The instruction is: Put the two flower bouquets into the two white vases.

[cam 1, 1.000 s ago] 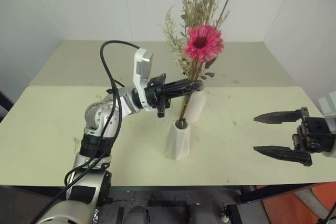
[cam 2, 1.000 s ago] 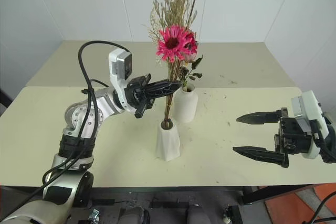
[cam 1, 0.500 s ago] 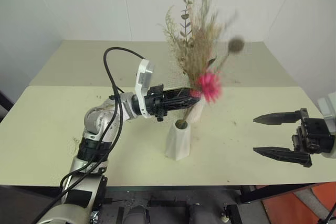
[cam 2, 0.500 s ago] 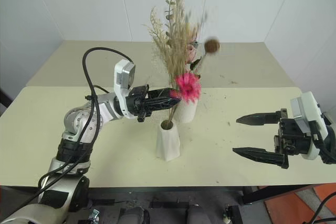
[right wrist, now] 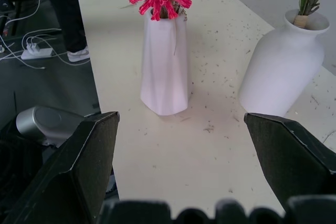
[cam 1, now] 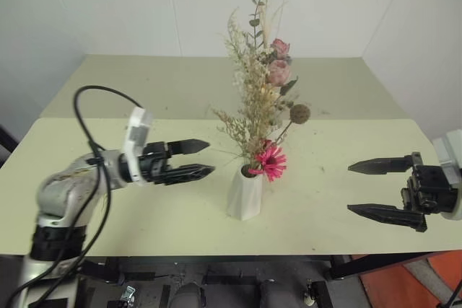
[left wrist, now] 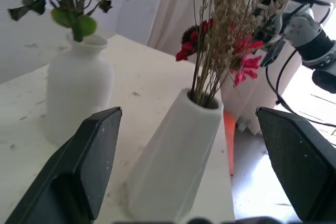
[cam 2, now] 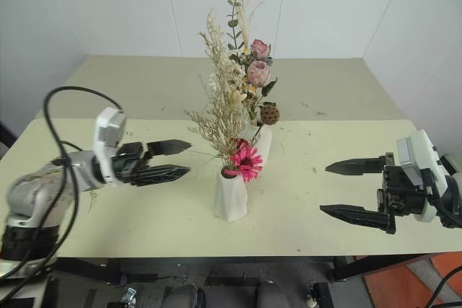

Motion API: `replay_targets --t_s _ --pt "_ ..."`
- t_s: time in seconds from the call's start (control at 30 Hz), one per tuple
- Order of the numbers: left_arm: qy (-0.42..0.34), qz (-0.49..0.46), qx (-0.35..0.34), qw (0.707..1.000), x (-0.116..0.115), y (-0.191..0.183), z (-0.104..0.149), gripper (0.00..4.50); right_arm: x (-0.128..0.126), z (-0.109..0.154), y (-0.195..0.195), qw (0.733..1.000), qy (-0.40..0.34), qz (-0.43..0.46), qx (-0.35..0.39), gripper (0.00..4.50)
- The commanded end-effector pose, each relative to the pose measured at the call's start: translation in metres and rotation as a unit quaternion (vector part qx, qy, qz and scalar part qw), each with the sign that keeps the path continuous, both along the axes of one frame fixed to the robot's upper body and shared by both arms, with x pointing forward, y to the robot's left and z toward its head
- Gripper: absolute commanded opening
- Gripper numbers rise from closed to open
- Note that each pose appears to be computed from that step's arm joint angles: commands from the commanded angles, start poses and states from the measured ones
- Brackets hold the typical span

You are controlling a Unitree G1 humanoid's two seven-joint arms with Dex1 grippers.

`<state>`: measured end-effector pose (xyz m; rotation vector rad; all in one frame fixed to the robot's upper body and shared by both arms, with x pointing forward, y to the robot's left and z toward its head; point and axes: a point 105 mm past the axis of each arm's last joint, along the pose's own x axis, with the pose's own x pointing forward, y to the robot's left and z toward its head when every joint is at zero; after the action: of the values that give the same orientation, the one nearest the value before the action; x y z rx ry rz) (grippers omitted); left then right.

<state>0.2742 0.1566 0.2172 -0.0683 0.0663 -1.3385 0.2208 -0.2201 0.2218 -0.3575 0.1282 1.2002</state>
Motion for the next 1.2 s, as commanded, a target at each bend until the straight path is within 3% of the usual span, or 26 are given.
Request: replay_targets --t_s 0.03,0.4,0.6,1.2 --pt "-0.041 0.016 0.017 0.999 -0.005 0.021 0.016 4.45 0.0 0.005 0.002 1.0 -0.017 0.009 -0.008 4.5" --pt "-0.093 0.088 0.06 0.99 -0.018 0.066 0.034 4.45 0.009 0.003 0.0 1.0 -0.026 -0.017 -0.004 4.5" --pt "-0.124 0.077 0.095 0.985 -0.031 0.076 0.041 4.45 0.01 0.005 -0.005 0.999 -0.031 -0.035 -0.003 4.5" --pt "-0.128 0.065 0.106 0.984 -0.033 0.072 0.037 4.45 0.014 0.007 -0.009 0.998 -0.037 -0.053 -0.002 4.5"
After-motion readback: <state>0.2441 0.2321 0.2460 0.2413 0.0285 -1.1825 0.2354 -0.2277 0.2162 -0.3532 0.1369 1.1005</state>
